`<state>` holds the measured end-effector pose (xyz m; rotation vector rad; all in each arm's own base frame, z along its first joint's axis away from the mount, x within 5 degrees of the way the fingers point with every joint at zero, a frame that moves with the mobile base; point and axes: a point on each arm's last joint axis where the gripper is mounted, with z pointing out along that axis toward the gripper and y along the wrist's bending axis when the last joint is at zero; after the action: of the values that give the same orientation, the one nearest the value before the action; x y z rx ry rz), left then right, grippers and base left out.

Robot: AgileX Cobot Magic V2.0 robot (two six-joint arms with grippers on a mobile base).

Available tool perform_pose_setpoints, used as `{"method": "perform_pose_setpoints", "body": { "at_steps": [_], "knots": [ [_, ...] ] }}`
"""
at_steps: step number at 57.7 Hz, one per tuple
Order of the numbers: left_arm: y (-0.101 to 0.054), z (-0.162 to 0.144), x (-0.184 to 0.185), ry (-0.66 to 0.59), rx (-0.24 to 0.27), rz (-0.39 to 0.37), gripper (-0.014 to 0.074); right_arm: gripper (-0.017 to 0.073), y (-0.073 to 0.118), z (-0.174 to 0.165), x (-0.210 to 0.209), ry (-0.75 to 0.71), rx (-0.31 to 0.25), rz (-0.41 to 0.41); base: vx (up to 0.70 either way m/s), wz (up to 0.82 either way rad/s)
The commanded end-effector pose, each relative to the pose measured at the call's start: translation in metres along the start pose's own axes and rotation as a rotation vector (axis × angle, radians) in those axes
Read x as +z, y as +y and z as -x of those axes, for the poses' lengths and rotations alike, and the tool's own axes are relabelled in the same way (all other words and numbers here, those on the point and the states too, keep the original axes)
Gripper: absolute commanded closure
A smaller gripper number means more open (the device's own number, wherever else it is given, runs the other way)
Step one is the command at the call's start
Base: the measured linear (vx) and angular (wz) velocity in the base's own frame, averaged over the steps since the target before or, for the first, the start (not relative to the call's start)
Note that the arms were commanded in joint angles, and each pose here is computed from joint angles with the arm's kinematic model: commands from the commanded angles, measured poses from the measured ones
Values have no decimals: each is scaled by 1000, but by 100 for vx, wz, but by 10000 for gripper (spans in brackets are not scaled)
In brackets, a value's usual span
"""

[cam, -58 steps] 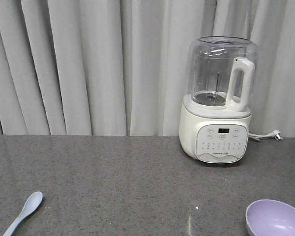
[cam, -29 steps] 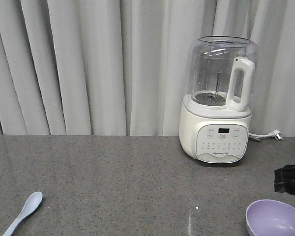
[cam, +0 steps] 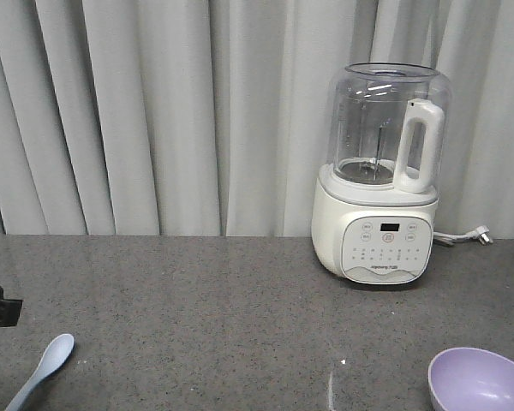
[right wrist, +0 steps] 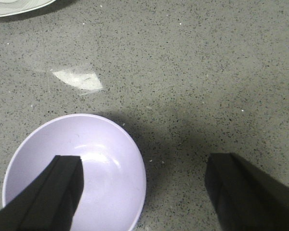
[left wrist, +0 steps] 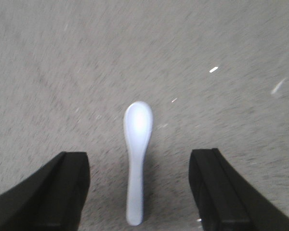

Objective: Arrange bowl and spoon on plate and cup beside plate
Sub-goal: 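Grasp the pale blue spoon with the left gripper and lift it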

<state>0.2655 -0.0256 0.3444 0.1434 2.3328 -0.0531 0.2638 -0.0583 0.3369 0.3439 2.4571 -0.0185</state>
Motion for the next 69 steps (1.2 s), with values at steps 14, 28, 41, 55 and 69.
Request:
{"method": "perform_pose_setpoints", "body": {
  "at_steps": [14, 28, 41, 55, 69],
  "knots": [
    [11, 11, 81, 261, 5, 8, 35, -5, 0, 15, -16, -137, -19, 3, 0, 0],
    [10, 18, 110, 349, 20, -19, 35, -5, 0, 16, -16, -143, -19, 3, 0, 0],
    [10, 11, 130, 422, 45, -30, 35, -5, 1, 17, -16, -149, -21, 5, 0, 0],
    [7, 5, 141, 457, 35, -71, 112, -5, 1, 17, -16, -150, -20, 6, 0, 0],
    [6, -2, 150, 505, 34, -89, 314, -5, 1, 16, -16, -147, -20, 6, 0, 0]
  ]
}}
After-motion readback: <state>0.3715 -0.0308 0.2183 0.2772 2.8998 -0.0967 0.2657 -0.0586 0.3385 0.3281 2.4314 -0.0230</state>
